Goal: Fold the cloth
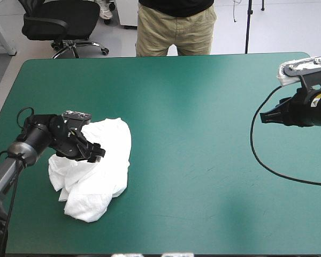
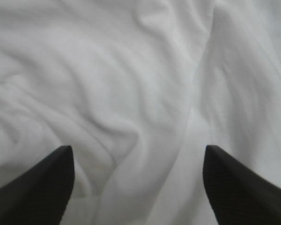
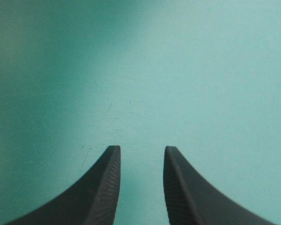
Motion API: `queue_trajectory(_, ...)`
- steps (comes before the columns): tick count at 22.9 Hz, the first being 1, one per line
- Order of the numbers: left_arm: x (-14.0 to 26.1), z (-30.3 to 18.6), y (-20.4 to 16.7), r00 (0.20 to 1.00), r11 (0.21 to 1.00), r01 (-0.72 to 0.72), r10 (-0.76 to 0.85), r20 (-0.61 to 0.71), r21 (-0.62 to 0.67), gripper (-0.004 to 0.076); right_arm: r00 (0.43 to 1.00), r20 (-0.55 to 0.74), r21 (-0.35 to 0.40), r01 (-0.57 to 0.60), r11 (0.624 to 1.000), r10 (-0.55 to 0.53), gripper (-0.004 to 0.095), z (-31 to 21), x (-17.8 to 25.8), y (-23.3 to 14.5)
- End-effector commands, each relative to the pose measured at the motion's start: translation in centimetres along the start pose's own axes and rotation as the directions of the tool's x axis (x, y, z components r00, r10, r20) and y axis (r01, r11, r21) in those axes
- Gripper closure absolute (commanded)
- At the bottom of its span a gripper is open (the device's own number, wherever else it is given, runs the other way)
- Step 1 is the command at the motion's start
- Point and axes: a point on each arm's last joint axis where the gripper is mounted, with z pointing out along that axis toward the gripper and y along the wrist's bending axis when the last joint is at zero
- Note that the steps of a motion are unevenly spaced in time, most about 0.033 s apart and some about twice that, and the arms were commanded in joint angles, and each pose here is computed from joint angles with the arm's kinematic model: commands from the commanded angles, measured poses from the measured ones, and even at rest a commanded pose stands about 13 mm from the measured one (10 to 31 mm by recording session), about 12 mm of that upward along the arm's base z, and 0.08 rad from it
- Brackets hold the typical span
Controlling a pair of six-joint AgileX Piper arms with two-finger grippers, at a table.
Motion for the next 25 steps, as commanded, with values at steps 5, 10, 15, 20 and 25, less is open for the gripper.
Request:
queue_trajectory(5, -1.6, 3.3, -1.8, 0.999, 0.999, -0.023, 0.024, -0.048, 0.027, 0.0171, 0.999, 0.049, 0.02, -0.007, 1.0, 0.006, 0.0603, -1.5, -0.2, -0.3)
queue_trajectory(10, -1.8, 5.2, -1.8, 0.996, 1.0, -0.001, 0.003, -0.092, 0.027, 0.0402, 0.999, 0.048, 0.033, -0.003, 0.999, 0.001, 0.0609, -1.5, -0.2, -0.4)
queue_trajectory(15, -3.1, 4.7, -6.1, 0.99, 0.987, -0.143, 0.142, 0.01, 0.074, 0.0741, 0.999, 0.045, 0.059, 0.005, 0.998, -0.007, 0.0629, -1.5, -0.2, -0.6)
queue_trajectory(20, -4.9, 2.6, -13.7, 0.913, 0.91, -0.398, 0.381, 0.148, 0.117, 0.0741, 0.999, 0.045, 0.059, 0.005, 0.998, -0.007, 0.0639, -1.5, -0.2, -0.6)
queue_trajectory(25, -4.6, 2.7, -20.6, 0.806, 0.791, -0.59, 0.564, 0.178, 0.162, 0.0741, 0.999, 0.045, 0.055, 0.003, 0.998, -0.006, 0.0653, -1.5, -0.2, -0.6)
